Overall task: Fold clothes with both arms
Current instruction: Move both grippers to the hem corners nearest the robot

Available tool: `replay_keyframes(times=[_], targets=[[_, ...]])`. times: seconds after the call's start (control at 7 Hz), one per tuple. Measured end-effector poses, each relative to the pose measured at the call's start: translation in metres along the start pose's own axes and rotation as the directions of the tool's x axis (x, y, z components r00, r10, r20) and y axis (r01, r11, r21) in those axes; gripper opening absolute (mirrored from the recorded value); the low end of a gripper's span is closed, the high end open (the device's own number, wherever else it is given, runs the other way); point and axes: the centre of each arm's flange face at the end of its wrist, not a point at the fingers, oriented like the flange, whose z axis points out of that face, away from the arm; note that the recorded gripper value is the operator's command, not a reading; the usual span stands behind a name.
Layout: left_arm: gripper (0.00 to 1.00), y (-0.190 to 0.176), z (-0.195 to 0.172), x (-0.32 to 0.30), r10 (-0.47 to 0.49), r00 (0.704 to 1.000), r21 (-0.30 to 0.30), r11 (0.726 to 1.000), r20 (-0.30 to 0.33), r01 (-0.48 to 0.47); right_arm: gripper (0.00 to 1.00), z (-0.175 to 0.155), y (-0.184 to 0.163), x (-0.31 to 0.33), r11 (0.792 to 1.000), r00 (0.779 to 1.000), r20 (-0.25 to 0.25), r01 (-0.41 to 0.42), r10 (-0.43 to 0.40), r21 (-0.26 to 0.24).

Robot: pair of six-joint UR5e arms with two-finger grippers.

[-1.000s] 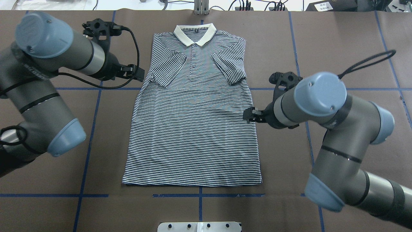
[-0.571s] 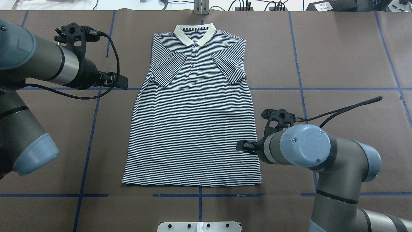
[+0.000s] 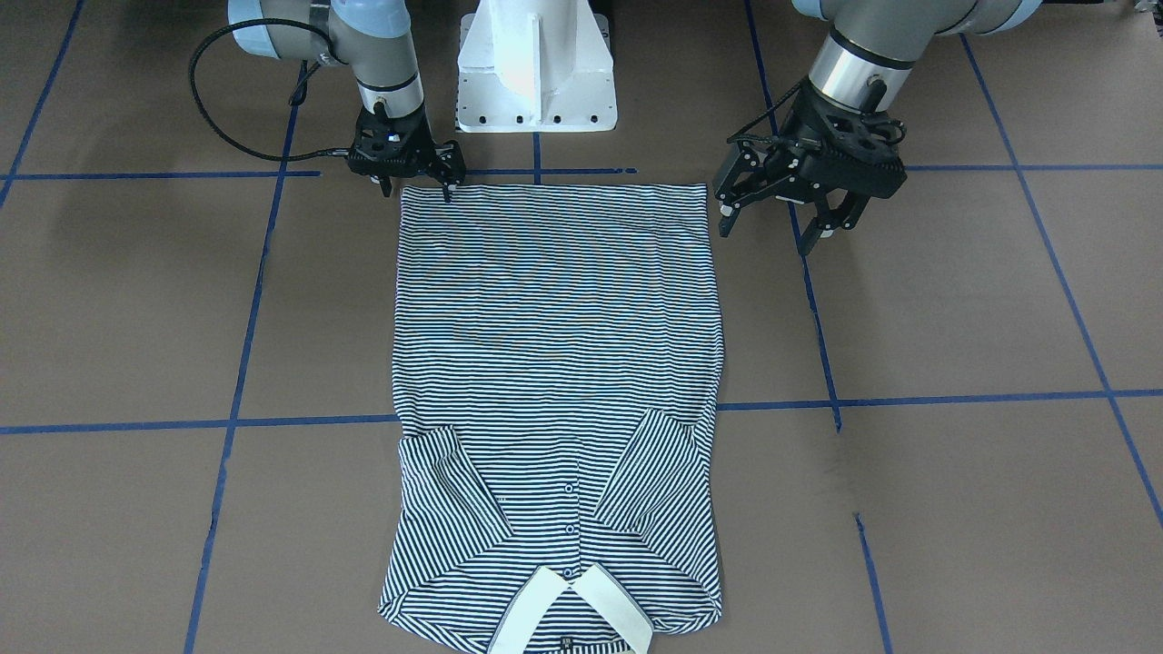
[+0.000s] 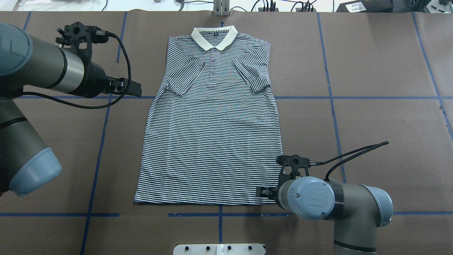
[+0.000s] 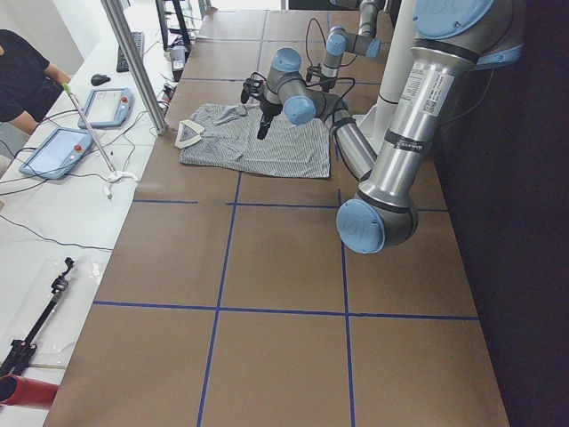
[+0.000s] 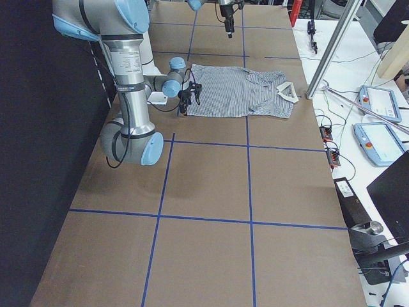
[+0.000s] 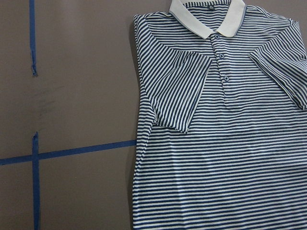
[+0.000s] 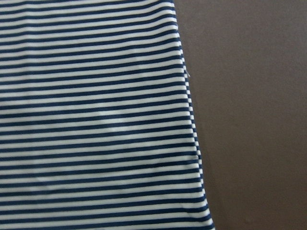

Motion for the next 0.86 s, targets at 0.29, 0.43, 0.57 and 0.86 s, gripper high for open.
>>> replay_keyframes(times=[0.29, 0.43, 0.57, 0.86], targets=[[1.0, 0.0001, -0.004, 0.0021, 0.003, 1.0, 0.004, 1.0, -0.007, -0.003, 0.59, 0.0028, 0.0013, 0.002, 1.0, 1.0, -0.009, 0.001, -0.001, -0.005], [1.0, -0.0001, -0.0052, 0.0025, 0.003, 1.0, 0.006, 1.0, -0.008, -0.003, 0.33, 0.0034, 0.0016, 0.0026, 1.0, 1.0, -0.013, 0.001, -0.001, -0.008], [1.0, -0.0004, -0.0058, 0.0023, 0.003, 1.0, 0.007, 1.0, -0.009, -0.003, 0.15, 0.0032, 0.0014, 0.0031, 1.0, 1.0, -0.015, 0.0, -0.001, -0.01], [1.0, -0.0012, -0.0066, 0.0018, 0.002, 1.0, 0.009, 1.0, -0.008, -0.002, 0.03, 0.0011, 0.0004, 0.0033, 1.0, 1.0, -0.013, -0.001, 0.001, -0.011]])
